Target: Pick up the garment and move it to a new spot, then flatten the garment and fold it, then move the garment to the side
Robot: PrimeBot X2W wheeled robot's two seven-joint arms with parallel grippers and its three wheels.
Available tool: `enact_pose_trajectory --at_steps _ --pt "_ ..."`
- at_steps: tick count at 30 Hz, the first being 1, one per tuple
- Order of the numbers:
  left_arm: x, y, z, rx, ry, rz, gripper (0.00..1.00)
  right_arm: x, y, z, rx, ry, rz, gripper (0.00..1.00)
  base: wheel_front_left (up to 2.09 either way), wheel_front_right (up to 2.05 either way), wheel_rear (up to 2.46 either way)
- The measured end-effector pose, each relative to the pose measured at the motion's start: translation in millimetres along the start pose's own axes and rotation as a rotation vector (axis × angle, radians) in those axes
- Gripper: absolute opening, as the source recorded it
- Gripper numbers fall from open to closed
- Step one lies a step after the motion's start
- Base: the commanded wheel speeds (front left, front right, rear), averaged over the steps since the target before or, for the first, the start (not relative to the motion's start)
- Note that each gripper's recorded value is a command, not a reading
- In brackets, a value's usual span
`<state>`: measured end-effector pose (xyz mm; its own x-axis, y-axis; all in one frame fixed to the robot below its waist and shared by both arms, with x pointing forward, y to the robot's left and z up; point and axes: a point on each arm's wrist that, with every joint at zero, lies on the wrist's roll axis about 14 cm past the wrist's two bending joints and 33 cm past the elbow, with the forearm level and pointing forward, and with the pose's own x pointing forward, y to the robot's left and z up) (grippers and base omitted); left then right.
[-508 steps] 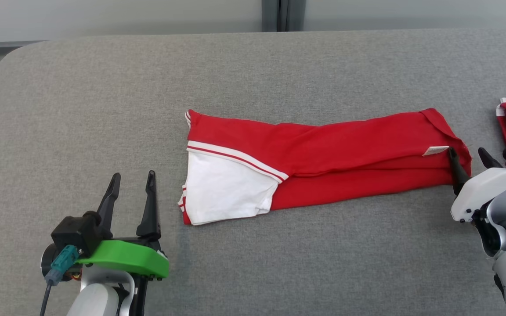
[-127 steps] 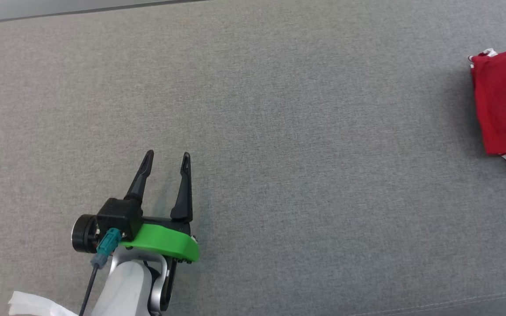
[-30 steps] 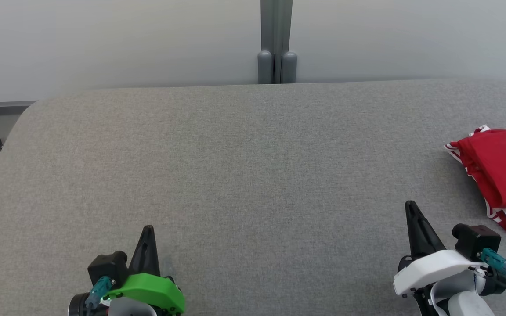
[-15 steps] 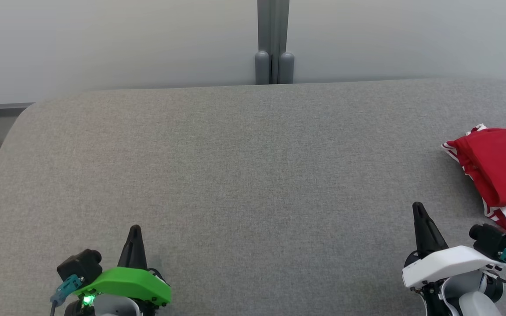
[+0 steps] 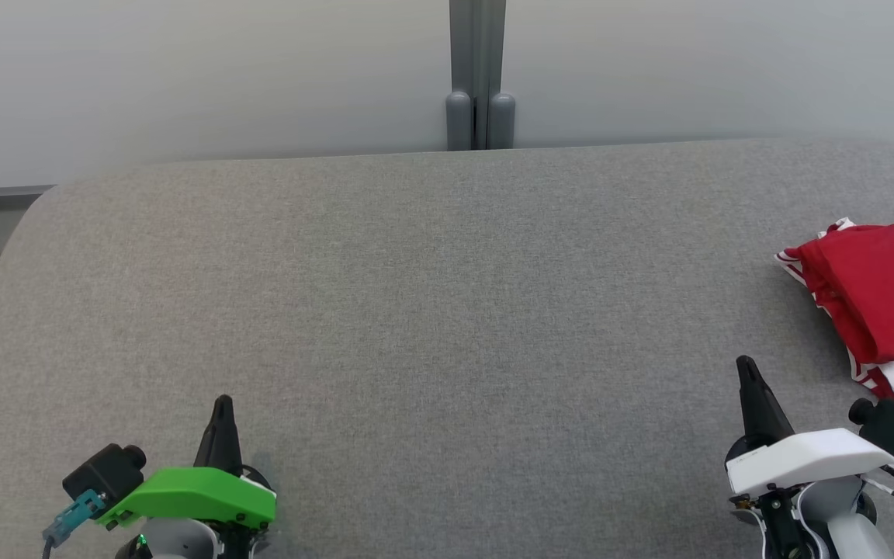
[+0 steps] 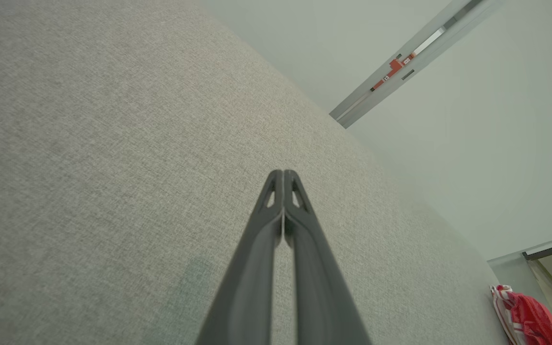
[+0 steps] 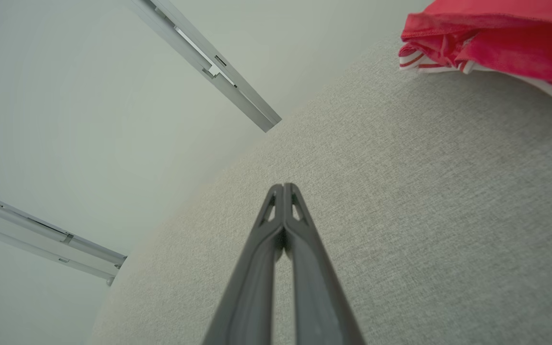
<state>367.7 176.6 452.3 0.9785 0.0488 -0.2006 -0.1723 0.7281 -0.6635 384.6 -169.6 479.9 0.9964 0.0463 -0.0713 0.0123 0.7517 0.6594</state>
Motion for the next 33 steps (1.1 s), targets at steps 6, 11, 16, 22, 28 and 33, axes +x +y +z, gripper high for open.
enact_pose_trajectory --at_steps 6,11,16,22,28,33 --pt "1 0 3 -0.079 0.002 -0.004 0.0 1 -1 4 0.078 -0.006 -0.006 0.0 0.0 0.0 0.0" --pt "2 0 7 -0.143 0.002 -0.007 0.0 1 -2 5 0.142 -0.007 -0.01 0.0 0.0 0.0 0.0" --pt "3 -1 9 -0.2 0.004 -0.013 0.0 1 -3 7 0.201 -0.01 -0.014 0.0 0.0 0.0 0.0" --pt "4 -2 12 -0.267 0.004 -0.022 0.0 1 -5 9 0.269 -0.013 -0.018 0.0 0.0 0.0 0.0" --pt "5 -3 16 -0.332 0.002 -0.035 0.0 1 -5 12 0.335 -0.018 -0.019 0.0 0.0 0.0 0.0" --pt "5 -4 19 -0.383 0.002 -0.044 0.0 1 -5 14 0.384 -0.021 -0.016 0.0 0.0 0.0 0.0"
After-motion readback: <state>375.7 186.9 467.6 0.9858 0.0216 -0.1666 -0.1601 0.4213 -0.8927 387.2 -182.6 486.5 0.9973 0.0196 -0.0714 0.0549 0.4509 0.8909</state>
